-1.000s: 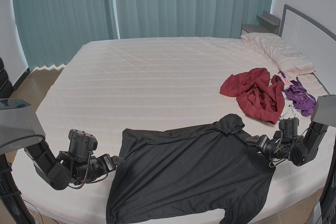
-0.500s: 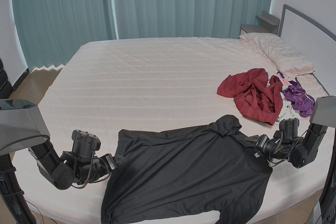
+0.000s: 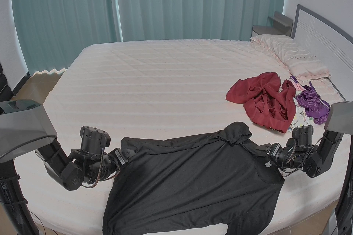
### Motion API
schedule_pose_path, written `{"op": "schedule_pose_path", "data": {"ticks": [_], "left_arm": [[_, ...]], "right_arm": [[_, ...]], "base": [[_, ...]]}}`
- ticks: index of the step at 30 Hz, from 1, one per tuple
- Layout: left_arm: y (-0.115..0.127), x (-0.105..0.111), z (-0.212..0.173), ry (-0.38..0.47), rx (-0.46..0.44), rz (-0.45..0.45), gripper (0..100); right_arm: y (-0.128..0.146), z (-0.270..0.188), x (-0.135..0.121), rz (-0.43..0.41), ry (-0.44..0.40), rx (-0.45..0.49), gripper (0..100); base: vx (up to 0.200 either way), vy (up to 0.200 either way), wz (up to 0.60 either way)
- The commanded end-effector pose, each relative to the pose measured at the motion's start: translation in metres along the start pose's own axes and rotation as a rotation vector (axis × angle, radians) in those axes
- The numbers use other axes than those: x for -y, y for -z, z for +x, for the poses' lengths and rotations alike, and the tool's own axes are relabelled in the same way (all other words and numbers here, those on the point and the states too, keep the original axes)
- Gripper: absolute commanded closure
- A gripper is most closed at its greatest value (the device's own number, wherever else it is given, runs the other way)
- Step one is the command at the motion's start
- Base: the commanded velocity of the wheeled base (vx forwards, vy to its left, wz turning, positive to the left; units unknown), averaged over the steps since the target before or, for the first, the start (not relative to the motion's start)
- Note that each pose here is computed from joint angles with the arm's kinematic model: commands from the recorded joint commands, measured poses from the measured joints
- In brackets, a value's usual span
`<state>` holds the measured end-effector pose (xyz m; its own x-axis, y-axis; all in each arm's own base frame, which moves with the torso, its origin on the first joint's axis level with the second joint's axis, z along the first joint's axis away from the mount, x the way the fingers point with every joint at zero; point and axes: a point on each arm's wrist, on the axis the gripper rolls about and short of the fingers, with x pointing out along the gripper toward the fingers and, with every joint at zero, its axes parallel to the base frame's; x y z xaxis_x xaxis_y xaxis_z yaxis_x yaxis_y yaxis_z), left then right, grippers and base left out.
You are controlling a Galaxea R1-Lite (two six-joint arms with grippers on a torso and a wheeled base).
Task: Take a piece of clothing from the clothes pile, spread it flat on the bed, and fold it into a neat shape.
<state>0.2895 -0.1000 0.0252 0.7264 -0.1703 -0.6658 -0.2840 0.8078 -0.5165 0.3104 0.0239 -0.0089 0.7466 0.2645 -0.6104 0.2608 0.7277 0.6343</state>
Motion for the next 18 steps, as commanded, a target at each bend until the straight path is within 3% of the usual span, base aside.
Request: {"op": "schedule_pose_path", "data": {"ticks": [1,5,8,18], "left_arm": [[-0.018,0.005,0.028,-0.025,0.055,0.01,0],[-0.035,0.003,0.057,-0.079,0.098,0.091,0],[-0.042,0.008,0.083,-0.087,0.126,0.093,0],[-0.04,0.007,0.137,-0.107,0.106,0.154,0]], "right_arm": [[0.007,0.001,-0.002,-0.02,0.002,-0.021,0],[0.01,-0.002,-0.001,-0.038,0.003,-0.023,0],[0.012,-0.002,0.0,-0.043,-0.006,-0.014,0],[0.015,-0.004,-0.001,-0.049,-0.01,-0.018,0]], "base": [[0.0,0.0,0.0],[0.0,0.0,0.0],[0.0,0.0,0.0],[0.0,0.0,0.0]]}}
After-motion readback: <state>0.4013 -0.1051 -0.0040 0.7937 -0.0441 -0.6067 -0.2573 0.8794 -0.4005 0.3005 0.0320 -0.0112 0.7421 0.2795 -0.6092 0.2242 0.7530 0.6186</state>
